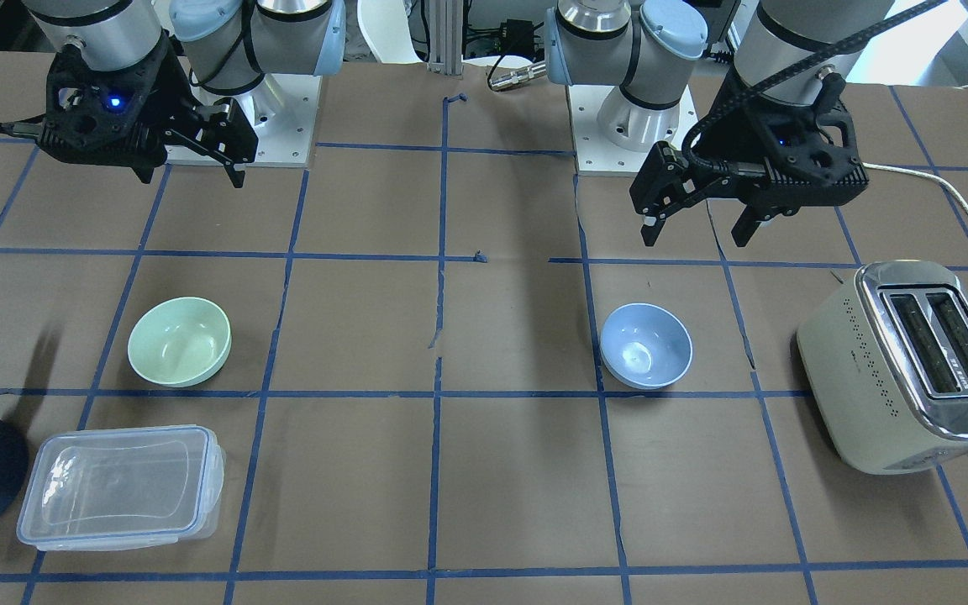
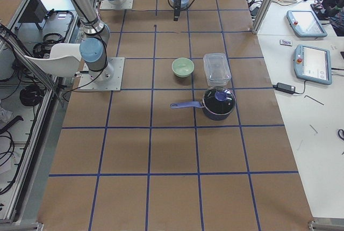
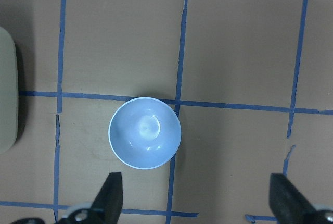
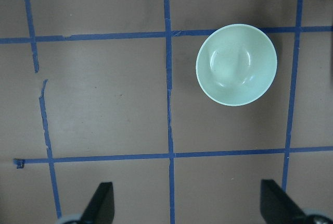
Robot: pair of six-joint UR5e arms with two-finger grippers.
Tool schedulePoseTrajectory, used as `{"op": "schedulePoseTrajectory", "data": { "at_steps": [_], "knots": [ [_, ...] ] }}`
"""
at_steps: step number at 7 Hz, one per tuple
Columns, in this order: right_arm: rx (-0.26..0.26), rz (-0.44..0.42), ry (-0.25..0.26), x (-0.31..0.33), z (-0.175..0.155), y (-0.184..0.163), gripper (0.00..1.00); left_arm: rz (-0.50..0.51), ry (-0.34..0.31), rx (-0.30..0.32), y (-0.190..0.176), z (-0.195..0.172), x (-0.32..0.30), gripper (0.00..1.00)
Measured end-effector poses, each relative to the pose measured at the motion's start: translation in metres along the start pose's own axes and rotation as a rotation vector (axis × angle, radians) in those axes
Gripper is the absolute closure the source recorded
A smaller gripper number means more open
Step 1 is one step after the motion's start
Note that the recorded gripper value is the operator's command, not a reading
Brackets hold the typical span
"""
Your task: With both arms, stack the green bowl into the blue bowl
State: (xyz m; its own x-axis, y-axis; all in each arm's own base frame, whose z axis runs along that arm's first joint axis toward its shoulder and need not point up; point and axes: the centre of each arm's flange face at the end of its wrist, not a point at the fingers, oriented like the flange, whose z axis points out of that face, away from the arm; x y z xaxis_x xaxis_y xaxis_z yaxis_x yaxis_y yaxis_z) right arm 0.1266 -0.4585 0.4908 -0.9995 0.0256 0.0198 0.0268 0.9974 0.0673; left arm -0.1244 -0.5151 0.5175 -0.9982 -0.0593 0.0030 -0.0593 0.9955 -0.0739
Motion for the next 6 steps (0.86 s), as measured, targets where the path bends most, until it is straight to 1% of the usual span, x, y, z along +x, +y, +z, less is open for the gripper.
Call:
{"op": "schedulePoseTrajectory", "data": {
  "at_steps": [6],
  "knots": [
    [-0.013, -0.001, 0.001, -0.0001, 0.0071, 0.0028, 0.0, 0.006, -0.004, -0.031, 0.0012, 0.0057, 0.0008, 0.0]
  ]
}}
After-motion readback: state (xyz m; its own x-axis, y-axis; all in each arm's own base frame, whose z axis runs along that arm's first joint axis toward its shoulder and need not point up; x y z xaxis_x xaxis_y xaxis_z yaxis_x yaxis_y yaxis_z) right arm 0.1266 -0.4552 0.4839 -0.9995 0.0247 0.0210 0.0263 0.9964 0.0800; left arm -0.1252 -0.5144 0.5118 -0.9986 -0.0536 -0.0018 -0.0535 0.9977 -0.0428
